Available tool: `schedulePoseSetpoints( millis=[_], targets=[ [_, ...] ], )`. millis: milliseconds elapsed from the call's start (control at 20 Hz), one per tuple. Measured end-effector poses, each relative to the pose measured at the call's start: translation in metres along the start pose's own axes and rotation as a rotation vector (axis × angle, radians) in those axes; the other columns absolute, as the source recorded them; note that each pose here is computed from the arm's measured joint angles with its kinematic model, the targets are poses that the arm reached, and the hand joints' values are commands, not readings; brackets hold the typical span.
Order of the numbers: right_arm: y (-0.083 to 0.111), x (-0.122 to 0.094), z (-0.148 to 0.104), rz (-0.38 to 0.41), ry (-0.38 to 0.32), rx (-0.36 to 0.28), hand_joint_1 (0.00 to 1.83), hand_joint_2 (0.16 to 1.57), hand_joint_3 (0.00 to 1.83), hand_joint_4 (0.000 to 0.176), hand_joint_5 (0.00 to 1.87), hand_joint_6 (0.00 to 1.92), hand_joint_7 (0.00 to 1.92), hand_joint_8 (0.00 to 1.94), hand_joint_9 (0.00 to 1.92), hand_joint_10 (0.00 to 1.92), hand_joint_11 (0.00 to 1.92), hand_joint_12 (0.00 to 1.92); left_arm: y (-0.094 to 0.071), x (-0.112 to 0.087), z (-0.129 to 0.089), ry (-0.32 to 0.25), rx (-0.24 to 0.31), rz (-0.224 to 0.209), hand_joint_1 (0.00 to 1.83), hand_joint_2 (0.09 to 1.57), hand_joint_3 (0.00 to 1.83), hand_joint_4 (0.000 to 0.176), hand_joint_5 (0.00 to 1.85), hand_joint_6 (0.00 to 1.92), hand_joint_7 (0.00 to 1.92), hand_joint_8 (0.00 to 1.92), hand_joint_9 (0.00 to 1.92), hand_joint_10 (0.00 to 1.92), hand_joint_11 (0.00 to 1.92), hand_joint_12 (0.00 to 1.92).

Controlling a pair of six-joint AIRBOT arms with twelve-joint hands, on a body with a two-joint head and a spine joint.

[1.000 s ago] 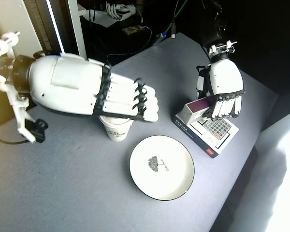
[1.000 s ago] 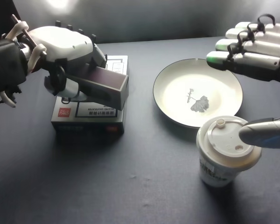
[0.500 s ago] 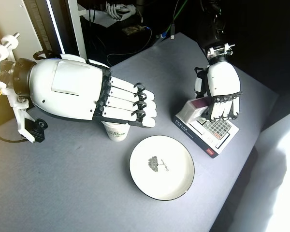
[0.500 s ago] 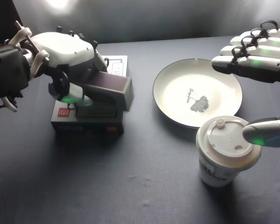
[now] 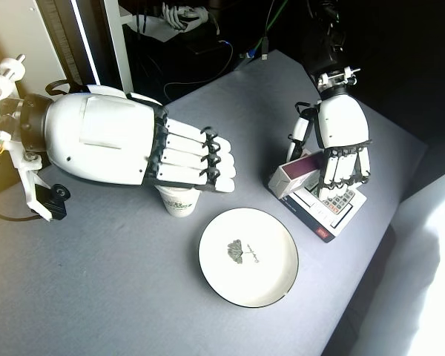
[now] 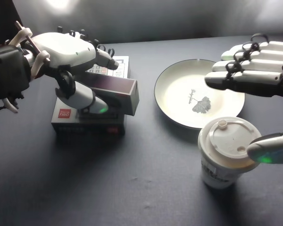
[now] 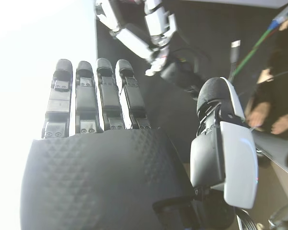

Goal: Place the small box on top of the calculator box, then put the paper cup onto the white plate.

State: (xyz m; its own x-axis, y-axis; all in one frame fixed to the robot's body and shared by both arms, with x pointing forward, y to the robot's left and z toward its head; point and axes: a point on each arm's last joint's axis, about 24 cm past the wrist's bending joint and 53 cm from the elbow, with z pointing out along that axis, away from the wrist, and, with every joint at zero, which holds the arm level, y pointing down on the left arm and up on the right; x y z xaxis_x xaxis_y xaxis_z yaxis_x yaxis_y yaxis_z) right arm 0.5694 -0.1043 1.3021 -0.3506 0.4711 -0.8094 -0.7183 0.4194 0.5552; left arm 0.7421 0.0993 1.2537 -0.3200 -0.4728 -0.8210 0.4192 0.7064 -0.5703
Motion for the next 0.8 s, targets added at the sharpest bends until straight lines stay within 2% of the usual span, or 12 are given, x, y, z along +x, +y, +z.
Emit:
schedulePoseSetpoints(
  millis=[100, 200, 450, 600, 750, 800],
  targets=[
    [0.003, 0.003, 0.004, 0.019, 0.025, -0.016, 0.11, 1.11, 0.0, 0.0, 0.09, 0.0, 0.04, 0.0, 0.0, 0.0, 0.0, 0.04, 0.0, -0.001, 0.0, -0.003, 0.001, 0.0, 0.51, 0.93, 0.0, 0.0, 0.18, 0.0, 0.23, 0.0, 0.25, 0.0, 0.0, 0.67],
    [0.005, 0.011, 0.008, -0.004, 0.058, -0.02, 0.27, 0.98, 0.0, 0.0, 0.04, 0.0, 0.0, 0.0, 0.0, 0.0, 0.0, 0.0, -0.001, -0.001, -0.001, -0.004, 0.003, -0.001, 0.39, 0.93, 0.0, 0.0, 0.11, 0.0, 0.2, 0.0, 0.21, 0.0, 0.0, 0.55],
    [0.008, 0.027, 0.013, 0.016, 0.13, -0.024, 0.4, 0.8, 0.0, 0.0, 0.0, 0.0, 0.0, 0.0, 0.0, 0.0, 0.0, 0.0, -0.005, -0.001, -0.009, -0.006, 0.006, -0.027, 0.34, 0.92, 0.0, 0.0, 0.14, 0.0, 0.24, 0.01, 0.26, 0.01, 0.0, 0.59],
    [0.011, 0.037, 0.019, 0.026, 0.162, -0.029, 0.64, 0.76, 0.0, 0.0, 0.0, 0.0, 0.0, 0.0, 0.0, 0.0, 0.0, 0.0, -0.013, -0.003, -0.016, -0.018, 0.02, -0.039, 0.3, 0.94, 0.0, 0.0, 0.16, 0.01, 0.26, 0.01, 0.27, 0.01, 0.0, 0.63],
    [0.016, 0.049, 0.024, -0.001, 0.205, -0.045, 0.66, 0.75, 0.0, 0.0, 0.0, 0.0, 0.0, 0.0, 0.0, 0.0, 0.0, 0.0, -0.019, -0.009, -0.026, -0.027, 0.03, -0.045, 0.3, 0.94, 0.0, 0.0, 0.16, 0.01, 0.26, 0.01, 0.27, 0.01, 0.0, 0.62],
    [0.017, 0.051, 0.026, -0.003, 0.208, -0.045, 0.75, 0.78, 0.0, 0.0, 0.0, 0.0, 0.0, 0.0, 0.0, 0.0, 0.0, 0.0, -0.021, -0.009, -0.028, -0.029, 0.035, -0.048, 0.31, 0.94, 0.0, 0.0, 0.18, 0.01, 0.26, 0.01, 0.27, 0.01, 0.0, 0.62]
  ],
)
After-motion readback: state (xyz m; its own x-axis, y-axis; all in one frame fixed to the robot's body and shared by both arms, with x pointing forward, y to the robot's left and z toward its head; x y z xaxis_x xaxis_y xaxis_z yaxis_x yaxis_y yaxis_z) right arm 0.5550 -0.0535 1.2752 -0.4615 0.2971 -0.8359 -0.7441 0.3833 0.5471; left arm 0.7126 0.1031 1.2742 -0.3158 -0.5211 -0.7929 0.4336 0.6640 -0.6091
